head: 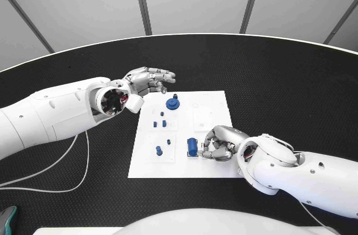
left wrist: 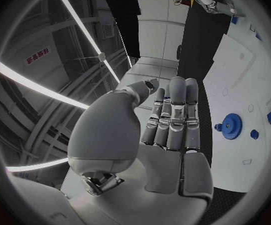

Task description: Assemble the parts on the task board

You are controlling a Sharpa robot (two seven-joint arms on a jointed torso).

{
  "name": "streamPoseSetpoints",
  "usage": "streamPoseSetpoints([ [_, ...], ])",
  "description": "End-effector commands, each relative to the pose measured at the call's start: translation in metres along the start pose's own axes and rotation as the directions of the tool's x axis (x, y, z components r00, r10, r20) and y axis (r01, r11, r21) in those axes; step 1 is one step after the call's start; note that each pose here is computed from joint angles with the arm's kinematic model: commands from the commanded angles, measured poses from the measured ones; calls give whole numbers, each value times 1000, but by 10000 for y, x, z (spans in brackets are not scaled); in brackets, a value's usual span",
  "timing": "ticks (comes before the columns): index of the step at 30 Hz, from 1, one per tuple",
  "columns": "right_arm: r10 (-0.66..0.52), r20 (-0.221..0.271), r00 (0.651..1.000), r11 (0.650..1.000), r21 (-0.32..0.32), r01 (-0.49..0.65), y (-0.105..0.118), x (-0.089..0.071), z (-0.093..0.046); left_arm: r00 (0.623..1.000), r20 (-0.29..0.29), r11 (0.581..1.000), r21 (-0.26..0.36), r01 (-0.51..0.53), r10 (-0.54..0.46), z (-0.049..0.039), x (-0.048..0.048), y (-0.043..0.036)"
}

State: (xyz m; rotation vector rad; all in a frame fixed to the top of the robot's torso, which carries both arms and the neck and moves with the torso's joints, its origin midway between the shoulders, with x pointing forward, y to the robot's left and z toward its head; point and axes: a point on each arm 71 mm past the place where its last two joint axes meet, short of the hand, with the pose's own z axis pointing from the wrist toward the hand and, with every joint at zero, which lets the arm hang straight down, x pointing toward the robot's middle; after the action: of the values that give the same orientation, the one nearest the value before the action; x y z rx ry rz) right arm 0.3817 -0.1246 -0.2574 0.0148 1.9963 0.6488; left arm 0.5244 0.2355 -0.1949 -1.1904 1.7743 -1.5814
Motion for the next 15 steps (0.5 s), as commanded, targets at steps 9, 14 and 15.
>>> streamPoseSetpoints([
  [9,-5,-9,1000,1000,-11,5,0,3,-8,1000,2,1000,0,0,0,-6,-7,-1],
  [14,-1,-1,1000,1000,-15,1,2,-3,-14,1000,5,1000,1,0,0,-15,-16,-2],
  [15,5,9,1000,1000,-18,-5,6,-10,-15,1000,6,1000,1,0,0,-17,-17,-2],
])
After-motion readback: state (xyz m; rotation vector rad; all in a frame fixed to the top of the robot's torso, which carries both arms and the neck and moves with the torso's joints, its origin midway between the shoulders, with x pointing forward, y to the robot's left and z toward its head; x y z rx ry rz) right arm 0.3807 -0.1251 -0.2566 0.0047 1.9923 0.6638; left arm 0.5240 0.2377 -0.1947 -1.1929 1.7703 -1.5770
